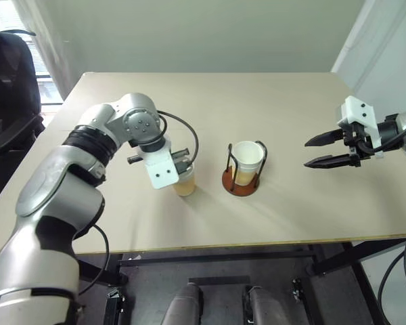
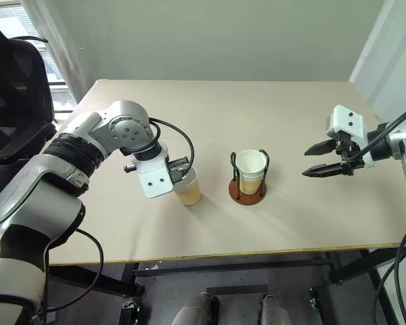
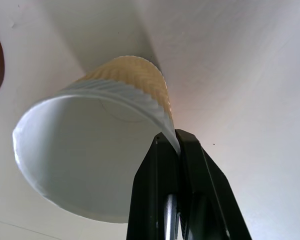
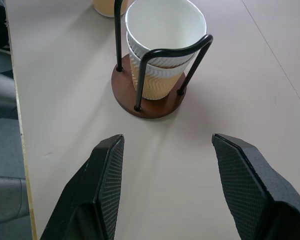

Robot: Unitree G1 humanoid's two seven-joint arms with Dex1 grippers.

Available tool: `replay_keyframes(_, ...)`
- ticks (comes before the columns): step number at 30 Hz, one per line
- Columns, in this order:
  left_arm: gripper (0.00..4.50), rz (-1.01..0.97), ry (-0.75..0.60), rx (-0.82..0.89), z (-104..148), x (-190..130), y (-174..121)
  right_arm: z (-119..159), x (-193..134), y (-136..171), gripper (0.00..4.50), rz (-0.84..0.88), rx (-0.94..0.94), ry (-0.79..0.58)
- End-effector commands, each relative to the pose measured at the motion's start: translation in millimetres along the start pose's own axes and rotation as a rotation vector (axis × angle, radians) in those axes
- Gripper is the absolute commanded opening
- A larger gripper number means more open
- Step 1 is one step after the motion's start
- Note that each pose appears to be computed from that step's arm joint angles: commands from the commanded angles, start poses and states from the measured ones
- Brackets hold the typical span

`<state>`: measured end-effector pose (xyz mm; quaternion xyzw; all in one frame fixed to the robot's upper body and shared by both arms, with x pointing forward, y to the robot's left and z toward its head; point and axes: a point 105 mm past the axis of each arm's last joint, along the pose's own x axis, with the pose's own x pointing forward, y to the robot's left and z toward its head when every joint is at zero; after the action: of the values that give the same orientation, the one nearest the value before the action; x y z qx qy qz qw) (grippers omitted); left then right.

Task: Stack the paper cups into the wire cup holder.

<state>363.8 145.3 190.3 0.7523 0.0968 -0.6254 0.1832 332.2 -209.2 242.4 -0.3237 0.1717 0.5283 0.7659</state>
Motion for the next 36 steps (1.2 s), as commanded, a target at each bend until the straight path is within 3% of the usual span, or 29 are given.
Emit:
replay_keyframes(1,0.02,0.068,0.07,-0.053,-13.4,-29.0,9.0,11.0,-12.5,-5.8,2.81,-0.035,-0.035,-0.033)
replay_keyframes(15,0.02,0.216,0.154,-0.152,-27.2,-82.4,36.7,32.6,-24.8,-7.2,2.81,0.008,-0.179,-0.262)
replay_keyframes(21,0.02,0.284,0.144,-0.154,-21.7,-99.3,55.6,32.1,-23.3,-6.4,2.81,0.019,-0.188,-0.267)
replay_keyframes(29,0.02,0.425,0.135,-0.119,0.6,-137.8,107.5,32.5,-24.9,-7.7,2.81,0.023,-0.19,-0.251)
replay_keyframes(36,0.02,0.432,0.093,-0.087,13.9,-139.1,123.0,30.9,-28.1,-6.9,2.81,0.021,-0.196,-0.244)
